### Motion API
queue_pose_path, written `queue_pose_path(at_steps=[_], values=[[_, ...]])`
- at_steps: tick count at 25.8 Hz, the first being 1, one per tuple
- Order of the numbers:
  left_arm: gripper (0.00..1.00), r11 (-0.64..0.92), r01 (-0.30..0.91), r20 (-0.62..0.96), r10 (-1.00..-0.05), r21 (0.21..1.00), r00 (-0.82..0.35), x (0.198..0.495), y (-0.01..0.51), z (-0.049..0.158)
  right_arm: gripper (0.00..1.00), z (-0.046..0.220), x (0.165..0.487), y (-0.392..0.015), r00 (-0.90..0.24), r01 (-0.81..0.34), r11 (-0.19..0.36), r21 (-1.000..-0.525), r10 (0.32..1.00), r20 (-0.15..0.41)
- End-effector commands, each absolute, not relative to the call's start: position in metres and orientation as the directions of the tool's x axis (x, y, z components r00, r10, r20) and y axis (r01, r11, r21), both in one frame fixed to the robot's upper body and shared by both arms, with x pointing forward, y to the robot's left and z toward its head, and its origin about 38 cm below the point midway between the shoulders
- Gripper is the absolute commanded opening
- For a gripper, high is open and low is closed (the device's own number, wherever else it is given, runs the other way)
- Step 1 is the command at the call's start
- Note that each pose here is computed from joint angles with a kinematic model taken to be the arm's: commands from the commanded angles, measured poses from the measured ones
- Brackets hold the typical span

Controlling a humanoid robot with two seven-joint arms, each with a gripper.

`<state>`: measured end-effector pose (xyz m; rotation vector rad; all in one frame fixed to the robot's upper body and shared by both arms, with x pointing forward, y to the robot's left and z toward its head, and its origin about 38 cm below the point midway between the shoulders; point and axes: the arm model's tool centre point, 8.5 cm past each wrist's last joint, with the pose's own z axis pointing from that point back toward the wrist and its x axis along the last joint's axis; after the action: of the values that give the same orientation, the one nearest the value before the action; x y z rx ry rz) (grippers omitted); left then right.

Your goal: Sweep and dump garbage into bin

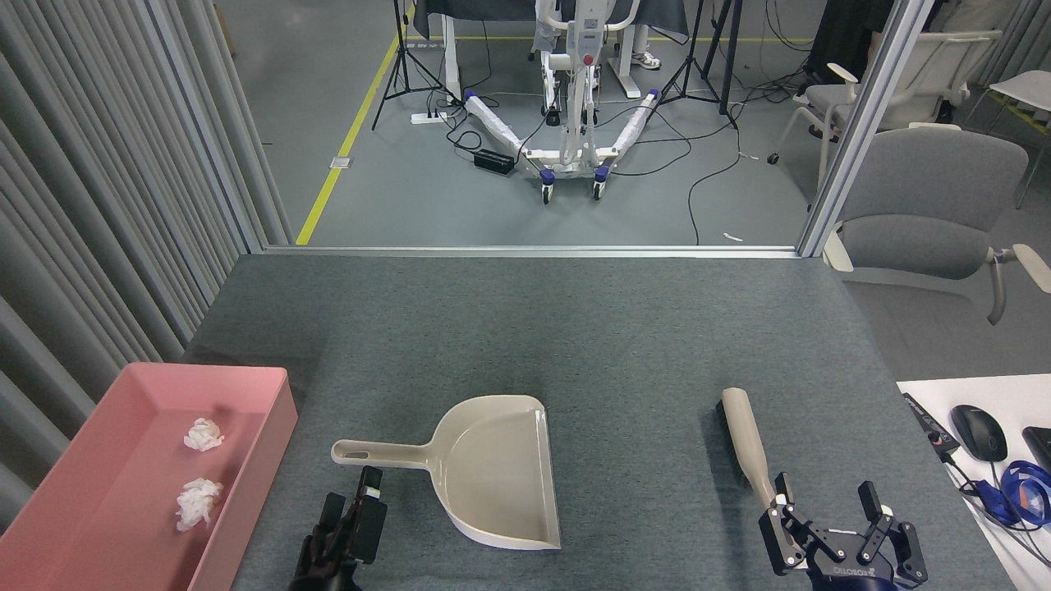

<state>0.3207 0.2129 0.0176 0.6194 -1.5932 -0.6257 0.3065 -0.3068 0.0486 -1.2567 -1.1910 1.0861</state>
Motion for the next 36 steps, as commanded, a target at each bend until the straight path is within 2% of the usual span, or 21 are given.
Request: queue_pose_path(at_steps=[1,5,7,10,12,18,20,23,29,33,36], values=[[1.00,0.406,-0.171,0.373,-0.908,0.898,-0.192,0.305,0.211,0.052,0.98,0.047,0.305,-0.307,0.095,0.043,0.035,-0.998,0.995,0.039],[1.00,0.158,-0.198,0.102,-0.958,0.967,-0.266,0.295,0.227,0.066,0.98,0.049,0.306,-0.307,0.096,0.048,0.028,-0.998,0.995,0.033],[1.00,0.019,-0.161,-0.029,-0.956,0.987,-0.293,0.293,0.241,0.067,0.98,0.049,0.306,-0.308,0.096,0.048,0.027,-0.999,0.995,0.031],[1.00,-0.064,-0.110,-0.094,-0.953,0.992,-0.288,0.302,0.274,0.074,0.98,0.050,0.306,-0.307,0.094,0.055,0.025,-0.998,0.995,0.030],[1.00,-0.094,-0.141,-0.128,-0.957,0.985,-0.260,0.309,0.310,0.093,0.98,0.049,0.306,-0.306,0.095,0.053,0.025,-0.998,0.995,0.030],[1.00,-0.061,-0.217,-0.105,-0.975,0.974,-0.197,0.314,0.350,0.119,0.98,0.052,0.309,-0.310,0.130,0.052,0.004,-0.999,0.991,0.011],[1.00,-0.044,-0.206,-0.085,-0.977,0.978,-0.195,0.313,0.348,0.114,0.98,0.053,0.311,-0.306,0.115,0.054,0.003,-0.999,0.993,0.009],[1.00,0.042,-0.179,0.006,-0.980,0.983,-0.199,0.306,0.328,0.095,0.98,0.052,0.311,-0.303,0.100,0.053,0.007,-0.999,0.995,0.012],[1.00,0.063,-0.175,0.026,-0.978,0.983,-0.206,0.309,0.325,0.095,0.98,0.051,0.310,-0.300,0.076,0.052,0.011,-0.999,0.997,0.015],[1.00,0.076,-0.126,0.048,-0.976,0.989,-0.214,0.315,0.314,0.083,0.98,0.050,0.310,-0.298,0.074,0.050,0.002,-0.999,0.997,0.006],[1.00,0.079,-0.124,0.049,-0.974,0.989,-0.223,0.315,0.312,0.082,0.98,0.052,0.310,-0.295,0.073,0.056,0.010,-0.998,0.997,0.014]])
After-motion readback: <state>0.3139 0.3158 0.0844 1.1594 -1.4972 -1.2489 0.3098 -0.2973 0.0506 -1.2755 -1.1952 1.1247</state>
